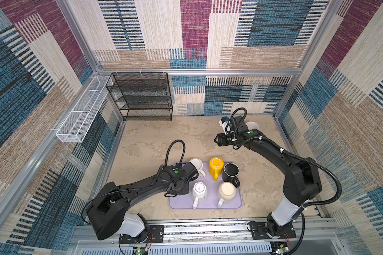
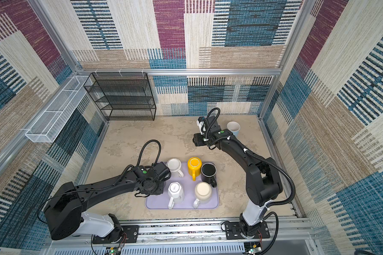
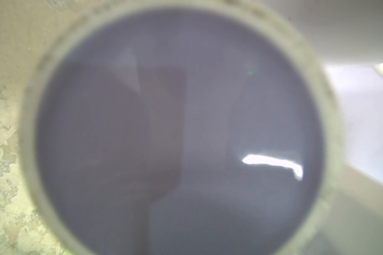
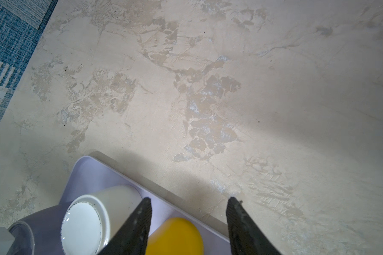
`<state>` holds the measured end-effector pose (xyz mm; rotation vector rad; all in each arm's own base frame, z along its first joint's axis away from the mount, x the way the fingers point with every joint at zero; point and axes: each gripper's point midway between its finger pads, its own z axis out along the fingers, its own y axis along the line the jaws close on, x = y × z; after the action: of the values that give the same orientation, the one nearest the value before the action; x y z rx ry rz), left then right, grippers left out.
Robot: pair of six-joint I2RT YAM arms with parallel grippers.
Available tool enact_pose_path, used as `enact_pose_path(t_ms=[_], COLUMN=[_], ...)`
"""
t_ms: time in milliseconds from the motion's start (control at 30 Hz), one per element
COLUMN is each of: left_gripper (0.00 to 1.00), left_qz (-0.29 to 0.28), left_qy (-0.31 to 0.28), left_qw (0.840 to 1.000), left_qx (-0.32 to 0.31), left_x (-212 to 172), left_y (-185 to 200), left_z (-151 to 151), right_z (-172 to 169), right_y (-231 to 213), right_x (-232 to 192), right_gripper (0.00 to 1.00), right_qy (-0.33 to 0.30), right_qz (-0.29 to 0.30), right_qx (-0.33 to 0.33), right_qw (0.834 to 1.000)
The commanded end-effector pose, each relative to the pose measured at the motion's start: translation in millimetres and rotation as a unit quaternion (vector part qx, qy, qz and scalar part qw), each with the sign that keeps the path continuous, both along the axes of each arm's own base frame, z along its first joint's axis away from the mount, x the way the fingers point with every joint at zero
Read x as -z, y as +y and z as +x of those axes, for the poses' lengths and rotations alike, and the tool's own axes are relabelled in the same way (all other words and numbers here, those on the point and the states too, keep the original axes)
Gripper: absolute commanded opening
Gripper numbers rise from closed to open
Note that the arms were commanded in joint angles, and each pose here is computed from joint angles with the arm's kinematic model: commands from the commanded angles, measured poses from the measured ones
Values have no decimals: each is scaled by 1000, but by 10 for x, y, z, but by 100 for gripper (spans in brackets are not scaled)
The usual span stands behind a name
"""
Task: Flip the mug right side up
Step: 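Lower the left gripper onto the upside-down lavender mug and grasp it, then lift the lavender mug off the tray with the left gripper while the right gripper approaches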
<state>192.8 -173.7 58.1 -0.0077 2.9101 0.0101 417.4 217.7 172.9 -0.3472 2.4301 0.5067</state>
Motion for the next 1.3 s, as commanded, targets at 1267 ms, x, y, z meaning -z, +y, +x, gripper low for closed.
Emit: enact_pose_path(t_ms=[1267], left_gripper=[0], left_qz=[-7], left_qy=[-52], left_qw=[998], left_qx=[-20], left_x=[-200], left_y=[189], left_z=[100], right_z=[-125], right_y=[152], right_x=[-183], right_gripper=[57], right_qy=[-18], right_qz=[48], right_qx=[-18], right_qw=[999])
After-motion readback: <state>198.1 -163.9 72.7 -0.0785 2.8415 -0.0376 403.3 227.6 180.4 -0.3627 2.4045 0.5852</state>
